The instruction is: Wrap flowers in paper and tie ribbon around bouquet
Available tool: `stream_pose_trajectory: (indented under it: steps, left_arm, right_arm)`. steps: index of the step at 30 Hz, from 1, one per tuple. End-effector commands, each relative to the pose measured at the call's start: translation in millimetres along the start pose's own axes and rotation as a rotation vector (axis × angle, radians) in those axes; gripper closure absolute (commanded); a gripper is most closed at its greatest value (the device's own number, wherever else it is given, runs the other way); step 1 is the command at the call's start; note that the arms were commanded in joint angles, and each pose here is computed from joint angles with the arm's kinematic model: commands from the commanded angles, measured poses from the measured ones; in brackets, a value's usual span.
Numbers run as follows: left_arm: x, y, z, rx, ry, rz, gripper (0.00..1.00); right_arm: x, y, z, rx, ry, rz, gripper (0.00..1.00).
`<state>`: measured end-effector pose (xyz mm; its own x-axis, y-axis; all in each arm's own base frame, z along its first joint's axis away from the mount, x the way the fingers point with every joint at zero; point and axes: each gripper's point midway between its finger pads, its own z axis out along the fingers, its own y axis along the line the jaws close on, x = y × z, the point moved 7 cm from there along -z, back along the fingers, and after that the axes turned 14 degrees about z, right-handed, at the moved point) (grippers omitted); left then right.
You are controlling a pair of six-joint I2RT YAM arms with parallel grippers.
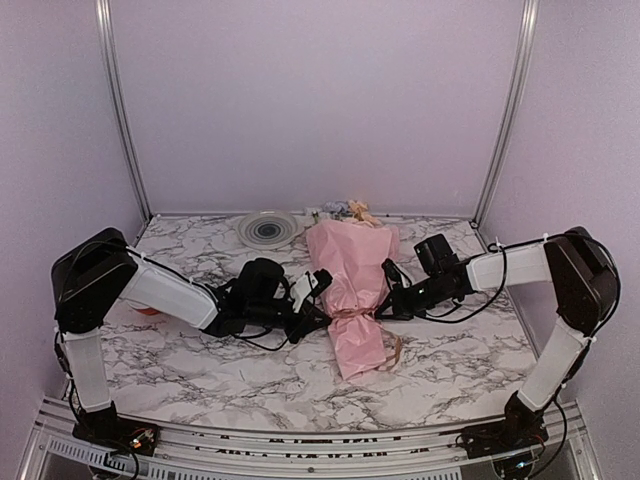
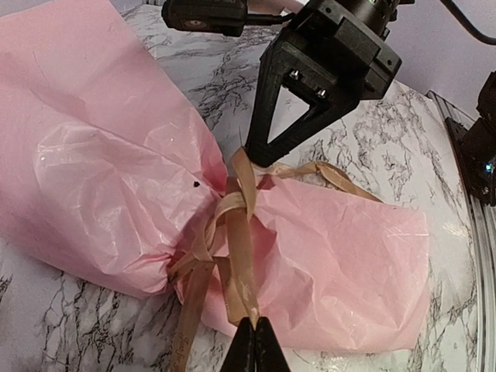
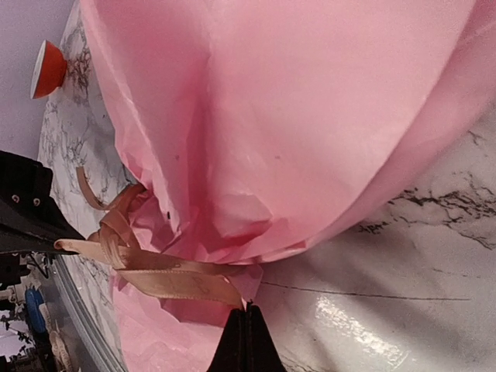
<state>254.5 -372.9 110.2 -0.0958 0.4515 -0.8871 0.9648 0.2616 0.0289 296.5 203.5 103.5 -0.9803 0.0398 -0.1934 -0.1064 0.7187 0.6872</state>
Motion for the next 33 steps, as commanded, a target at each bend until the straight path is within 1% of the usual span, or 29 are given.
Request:
stream_pose_trajectory:
  steps: [1, 6, 10, 12, 19, 22, 26, 30, 33]
  left_arm:
    - [17.0, -3.0, 6.3, 0.028, 0.085, -0.042, 1.00]
    - [27.5, -2.4, 15.6, 0.049, 0.160, -0.074, 1.00]
    - [29.1, -1.9, 16.9, 0.046, 0.168, -0.082, 1.00]
    - [28.8, -1.1, 18.6, 0.045, 0.167, -0.081, 0.99]
    - [26.7, -0.4, 20.4, 0.046, 0.159, -0.095, 0.98]
    - [26.9, -0.6, 19.6, 0.045, 0.156, -0.088, 0.98]
    - [23.5, -0.6, 17.8, 0.044, 0.145, -0.082, 0.98]
    - [22.0, -1.6, 14.7, 0.045, 0.138, -0.068, 0.96]
    - [22.1, -2.0, 13.7, 0.046, 0.137, -0.061, 0.96]
  right_arm:
    - [-1.0, 33.5, -8.5, -0.173, 0.027, -0.111, 1.00]
    - [19.7, 70.5, -4.9, -0.282, 0.104, -0.225, 1.00]
    - [21.4, 72.5, -3.7, -0.293, 0.098, -0.174, 1.00]
    - [20.3, 71.7, 1.3, -0.302, 0.100, -0.125, 1.00]
    - [14.5, 60.8, 20.4, -0.269, 0.096, 0.039, 1.00]
    - [14.5, 57.4, 29.6, -0.218, 0.110, 0.060, 1.00]
    - [11.3, 44.9, 32.5, -0.098, 0.074, 0.078, 1.00]
    - [7.8, 44.7, 39.0, -0.102, 0.083, 0.092, 1.00]
    - [2.3, 41.9, 43.2, -0.073, 0.067, 0.100, 1.00]
